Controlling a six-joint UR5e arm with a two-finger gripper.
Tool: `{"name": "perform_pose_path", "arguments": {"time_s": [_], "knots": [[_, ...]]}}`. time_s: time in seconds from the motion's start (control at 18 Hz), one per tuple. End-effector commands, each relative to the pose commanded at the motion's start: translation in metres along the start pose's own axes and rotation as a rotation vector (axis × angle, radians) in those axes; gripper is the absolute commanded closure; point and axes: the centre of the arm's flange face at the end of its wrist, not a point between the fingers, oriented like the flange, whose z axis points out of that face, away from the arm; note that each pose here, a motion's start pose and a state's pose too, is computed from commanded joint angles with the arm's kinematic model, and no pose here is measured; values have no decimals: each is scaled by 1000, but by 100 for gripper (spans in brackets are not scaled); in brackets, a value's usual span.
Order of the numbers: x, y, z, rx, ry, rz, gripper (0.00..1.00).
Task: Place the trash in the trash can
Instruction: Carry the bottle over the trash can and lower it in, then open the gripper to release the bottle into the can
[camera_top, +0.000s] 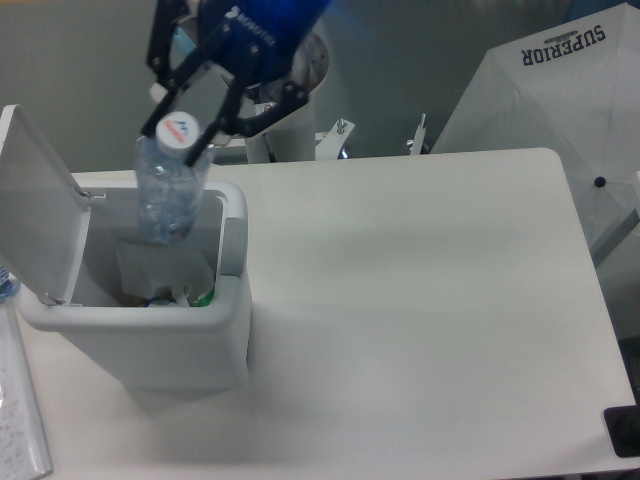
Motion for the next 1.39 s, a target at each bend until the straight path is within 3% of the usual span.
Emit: {"name": "perform_pose_path", "arguments": {"time_s": [0.22,0.39,0.44,0.5,0.56,0.61,0.83,1.0,1.39], "knots": [[0,34,25,-39,39,41,99],[-1,56,39,-65,64,72,88],[-2,61,43,-72,68,77,72],[-5,67,46,-78,73,85,47],[-7,71,49,-82,77,101,11],[-9,74,51,-84,80,119,0],[-33,83,59,-101,77,95,0],[-82,84,16,-66,-19,43,0],[-188,71,-47,-11,-158,-26,0]]}}
